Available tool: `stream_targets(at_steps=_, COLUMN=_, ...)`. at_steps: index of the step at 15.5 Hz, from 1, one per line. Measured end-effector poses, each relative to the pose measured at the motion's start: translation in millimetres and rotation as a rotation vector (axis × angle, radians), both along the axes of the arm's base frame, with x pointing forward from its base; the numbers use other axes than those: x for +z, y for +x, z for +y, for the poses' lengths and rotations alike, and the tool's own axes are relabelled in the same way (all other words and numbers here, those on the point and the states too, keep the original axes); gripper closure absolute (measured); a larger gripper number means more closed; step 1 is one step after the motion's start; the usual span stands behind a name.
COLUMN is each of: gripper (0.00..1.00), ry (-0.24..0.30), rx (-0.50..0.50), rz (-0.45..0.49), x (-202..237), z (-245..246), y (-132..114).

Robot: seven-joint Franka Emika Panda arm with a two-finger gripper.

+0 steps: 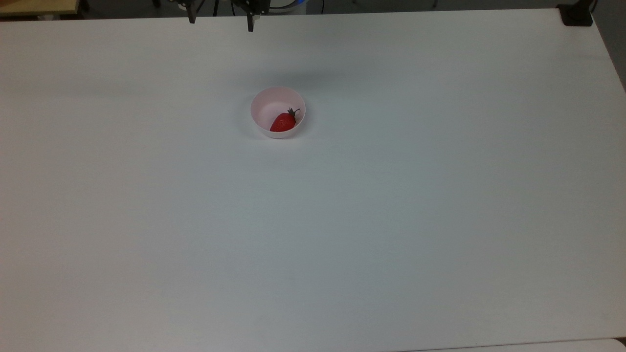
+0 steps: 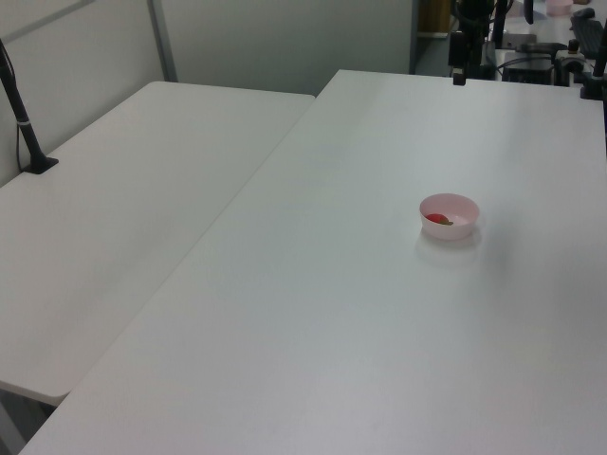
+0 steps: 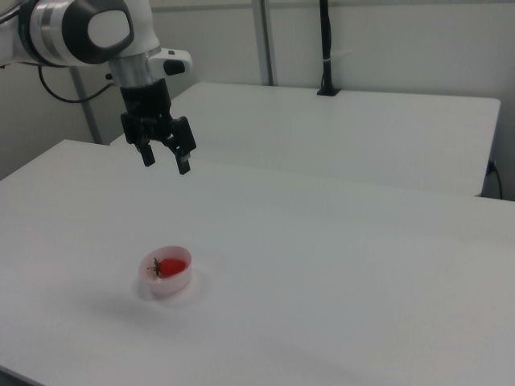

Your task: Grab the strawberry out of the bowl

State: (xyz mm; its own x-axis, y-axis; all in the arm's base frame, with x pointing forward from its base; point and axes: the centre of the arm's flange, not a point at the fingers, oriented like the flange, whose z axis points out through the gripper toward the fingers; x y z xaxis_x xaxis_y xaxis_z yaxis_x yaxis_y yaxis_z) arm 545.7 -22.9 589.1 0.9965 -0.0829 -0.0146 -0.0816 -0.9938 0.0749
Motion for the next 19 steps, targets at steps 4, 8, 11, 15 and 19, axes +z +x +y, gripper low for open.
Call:
stream_targets(at_steps=4, gripper=0.0, ry=0.0, rx=0.0, rz=0.0, x=0.0, z=0.2, y=0.0)
stream_targets(at_steps=8, gripper=0.0, ry=0.0, rx=0.0, rz=0.0, x=-0.2, z=0.2, y=0.0)
stream_targets(at_steps=11, gripper=0.0, ry=0.0, rx=0.001, rz=0.002, x=-1.0, z=0.5, y=-0.1)
stream_targets(at_steps=15, gripper=0.0, ry=0.016, rx=0.007, rz=0.003, x=-1.7, z=2.1, y=-0.1)
stream_targets(at_steps=19, gripper=0.0, ry=0.027, rx=0.011, rz=0.003, x=-1.8, z=3.2, y=-0.1)
